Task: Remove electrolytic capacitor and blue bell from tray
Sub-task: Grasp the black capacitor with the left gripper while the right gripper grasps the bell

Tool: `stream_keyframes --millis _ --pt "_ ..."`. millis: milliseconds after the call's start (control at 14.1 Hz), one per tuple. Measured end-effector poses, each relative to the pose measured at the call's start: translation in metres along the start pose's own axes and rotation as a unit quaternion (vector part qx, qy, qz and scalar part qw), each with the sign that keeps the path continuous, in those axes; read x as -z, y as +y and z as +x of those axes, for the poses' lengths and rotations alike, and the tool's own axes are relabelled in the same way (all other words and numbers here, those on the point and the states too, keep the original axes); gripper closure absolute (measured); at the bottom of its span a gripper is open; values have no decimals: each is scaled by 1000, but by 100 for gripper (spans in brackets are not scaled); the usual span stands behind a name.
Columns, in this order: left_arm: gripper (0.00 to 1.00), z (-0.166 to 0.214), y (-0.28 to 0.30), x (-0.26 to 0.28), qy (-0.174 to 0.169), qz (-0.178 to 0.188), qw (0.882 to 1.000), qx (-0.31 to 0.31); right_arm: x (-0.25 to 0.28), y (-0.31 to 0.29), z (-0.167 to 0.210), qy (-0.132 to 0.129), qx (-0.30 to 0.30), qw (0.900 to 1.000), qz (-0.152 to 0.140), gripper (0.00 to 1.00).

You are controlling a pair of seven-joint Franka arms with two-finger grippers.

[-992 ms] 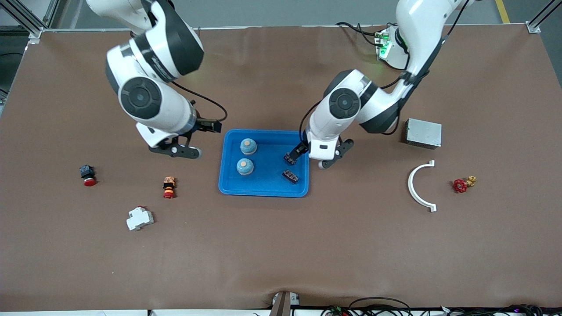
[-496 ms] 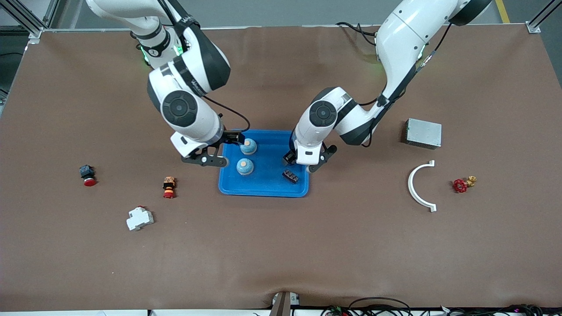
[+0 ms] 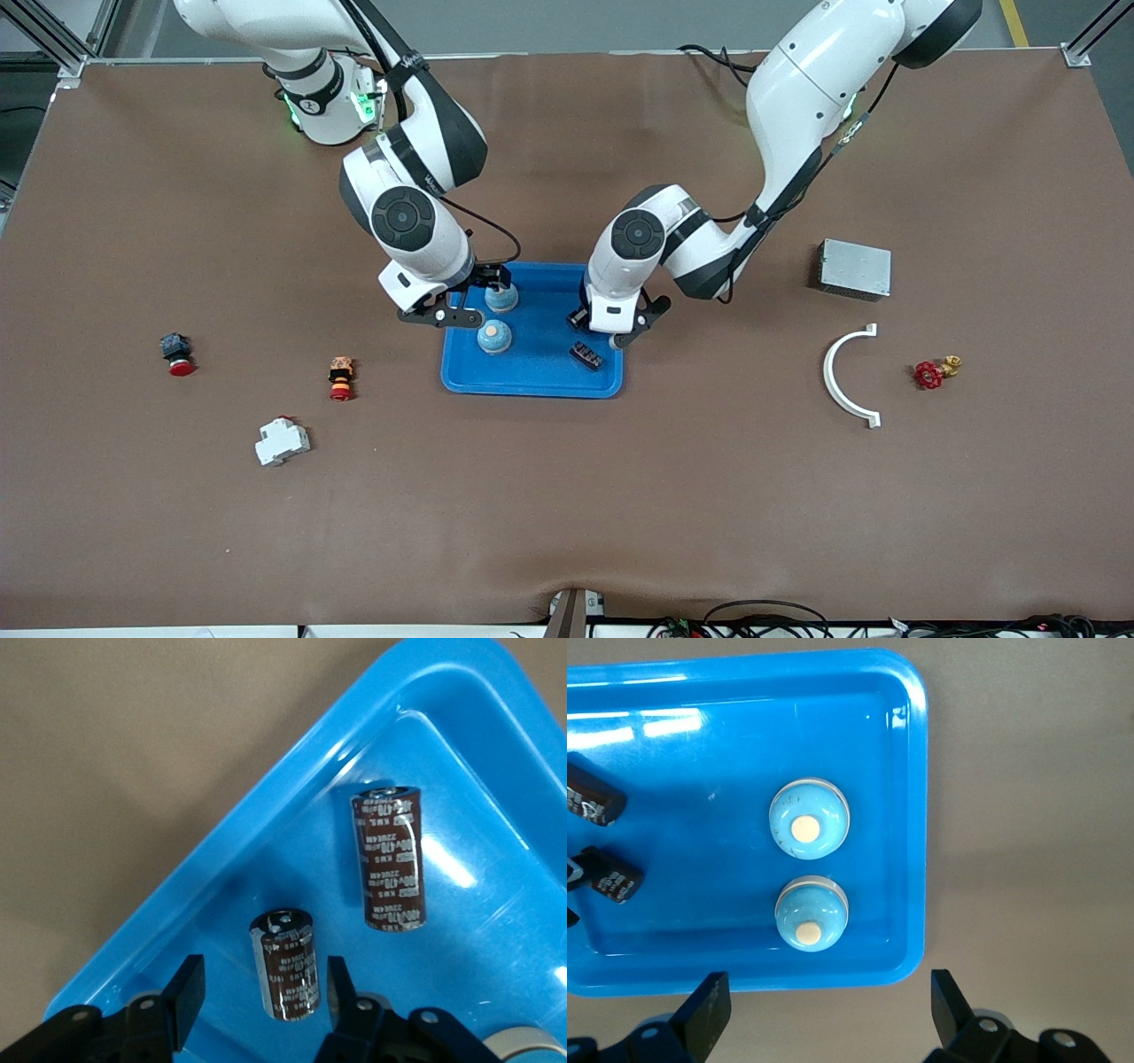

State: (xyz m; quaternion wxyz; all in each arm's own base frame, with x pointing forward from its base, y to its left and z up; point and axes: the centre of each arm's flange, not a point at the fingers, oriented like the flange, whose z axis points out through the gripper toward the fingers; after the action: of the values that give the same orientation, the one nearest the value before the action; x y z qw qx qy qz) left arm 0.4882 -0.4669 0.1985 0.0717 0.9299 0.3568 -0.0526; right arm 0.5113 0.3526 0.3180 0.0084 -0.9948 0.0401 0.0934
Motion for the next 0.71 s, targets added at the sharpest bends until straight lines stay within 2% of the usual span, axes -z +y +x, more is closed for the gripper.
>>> stream_keyframes --millis 213,354,425,496,567,708 --pt "37 0 0 -6 1 -8 1000 -4 -23 7 0 10 4 1000 4 0" --pt "41 0 -1 -13 2 -6 1000 -9 -37 9 1 9 4 1000 3 0" --pt "48 1 -2 -15 2 -5 1000 -9 -42 9 1 8 4 1000 2 0" --pt "61 1 -2 -16 1 -5 1000 -9 -47 8 2 7 4 1000 1 0" --pt "67 1 -2 -15 2 -5 1000 -9 -52 7 3 7 4 1000 2 0" --pt "67 2 0 -13 2 -8 1000 -6 -64 2 3 10 8 1000 3 0"
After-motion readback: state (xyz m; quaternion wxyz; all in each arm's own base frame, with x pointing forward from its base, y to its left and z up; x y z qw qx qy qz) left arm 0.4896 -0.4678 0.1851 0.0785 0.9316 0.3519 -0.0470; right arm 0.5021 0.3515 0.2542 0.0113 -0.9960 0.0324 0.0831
